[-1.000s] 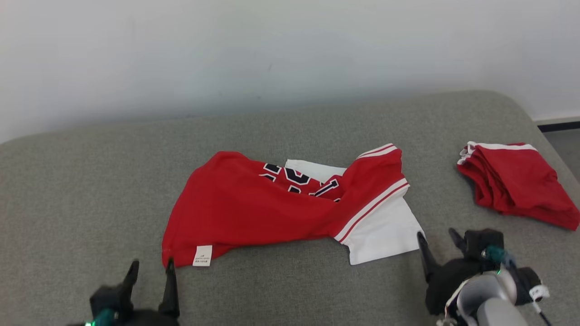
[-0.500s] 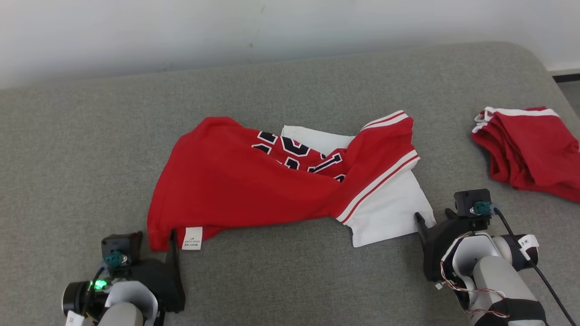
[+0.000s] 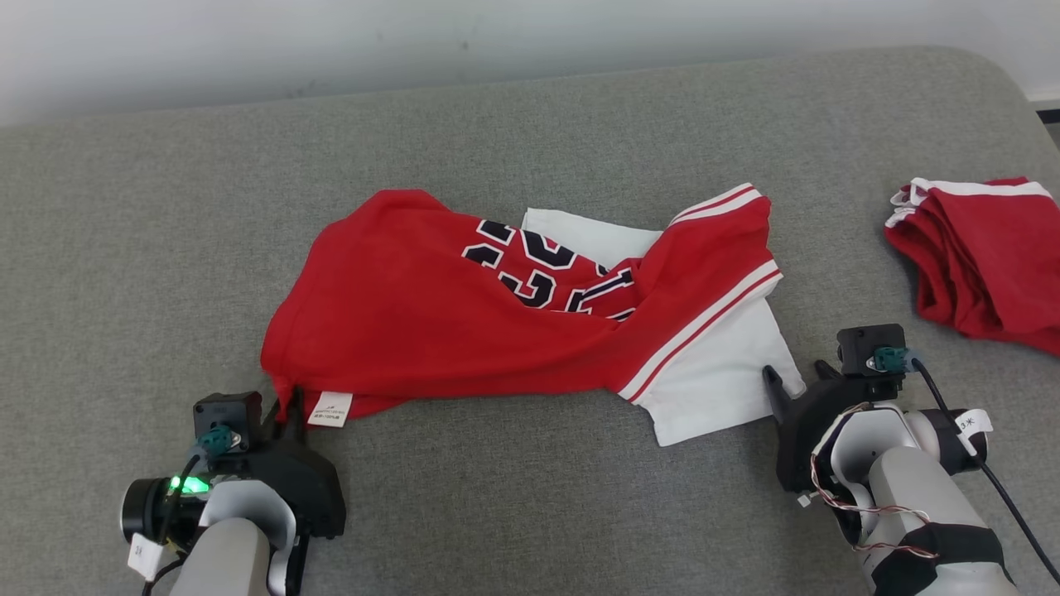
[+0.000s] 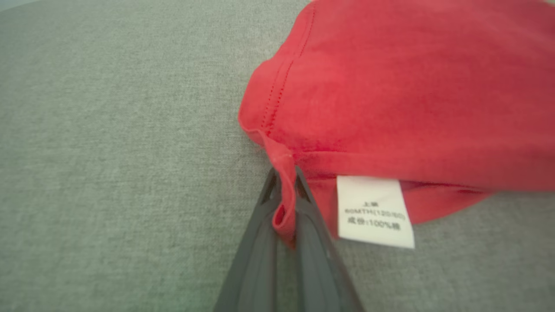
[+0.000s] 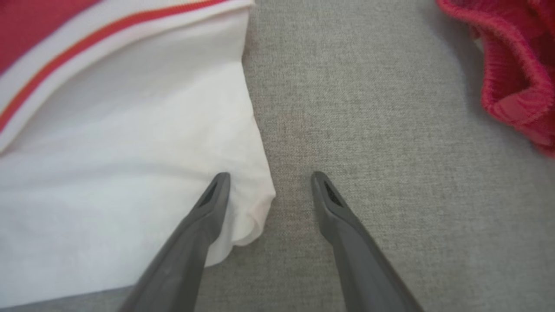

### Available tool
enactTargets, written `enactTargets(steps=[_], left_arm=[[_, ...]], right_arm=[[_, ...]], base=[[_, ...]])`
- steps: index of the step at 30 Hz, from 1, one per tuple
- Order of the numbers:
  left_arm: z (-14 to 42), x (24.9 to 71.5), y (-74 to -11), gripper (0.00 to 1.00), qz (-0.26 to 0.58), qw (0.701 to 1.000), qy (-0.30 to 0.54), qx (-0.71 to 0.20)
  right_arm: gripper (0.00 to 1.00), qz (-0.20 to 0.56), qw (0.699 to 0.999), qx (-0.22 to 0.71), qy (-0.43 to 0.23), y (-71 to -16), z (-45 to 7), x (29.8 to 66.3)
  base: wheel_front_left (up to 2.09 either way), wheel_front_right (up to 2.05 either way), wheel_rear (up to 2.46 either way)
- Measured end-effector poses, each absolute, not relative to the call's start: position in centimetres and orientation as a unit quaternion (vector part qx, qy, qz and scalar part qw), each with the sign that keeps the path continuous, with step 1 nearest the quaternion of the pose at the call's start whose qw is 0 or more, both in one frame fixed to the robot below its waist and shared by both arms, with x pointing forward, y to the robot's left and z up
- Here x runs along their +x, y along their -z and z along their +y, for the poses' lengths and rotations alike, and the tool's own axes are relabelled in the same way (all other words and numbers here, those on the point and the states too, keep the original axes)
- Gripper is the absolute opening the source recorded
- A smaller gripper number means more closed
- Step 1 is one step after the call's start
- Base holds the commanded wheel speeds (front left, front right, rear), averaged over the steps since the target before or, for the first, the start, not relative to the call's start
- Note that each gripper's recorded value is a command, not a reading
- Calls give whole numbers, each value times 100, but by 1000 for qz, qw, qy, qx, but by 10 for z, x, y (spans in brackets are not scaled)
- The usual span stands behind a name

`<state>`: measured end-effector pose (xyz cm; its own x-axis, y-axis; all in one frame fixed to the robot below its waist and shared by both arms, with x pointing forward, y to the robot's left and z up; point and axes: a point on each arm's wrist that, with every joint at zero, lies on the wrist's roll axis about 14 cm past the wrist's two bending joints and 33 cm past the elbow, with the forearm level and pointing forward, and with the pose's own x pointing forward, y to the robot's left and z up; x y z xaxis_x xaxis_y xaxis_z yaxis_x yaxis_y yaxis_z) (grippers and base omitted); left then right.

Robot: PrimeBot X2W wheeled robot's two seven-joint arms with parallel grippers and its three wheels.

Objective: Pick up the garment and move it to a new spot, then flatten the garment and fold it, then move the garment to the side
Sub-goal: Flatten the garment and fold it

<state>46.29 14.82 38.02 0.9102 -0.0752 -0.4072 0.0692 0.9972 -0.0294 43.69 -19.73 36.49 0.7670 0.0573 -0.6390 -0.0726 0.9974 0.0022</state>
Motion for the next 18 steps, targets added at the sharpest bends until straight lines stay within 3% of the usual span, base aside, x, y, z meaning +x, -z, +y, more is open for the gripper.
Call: enactTargets(steps=[1,9,18], left_arm=[[148,463,-381,0,204,978,36,-10],[147,467,-405,0,153,987,36,-45],[141,484,-479,0,27,990,44,-135]], right_arm=[[0,338,940,-11,-37,-366,-196,438],[0,284,957,40,-50,-389,-180,446],[0,128,985,97,-68,-485,-178,473]], base=[[0,0,0],[0,0,0],[0,0,0]])
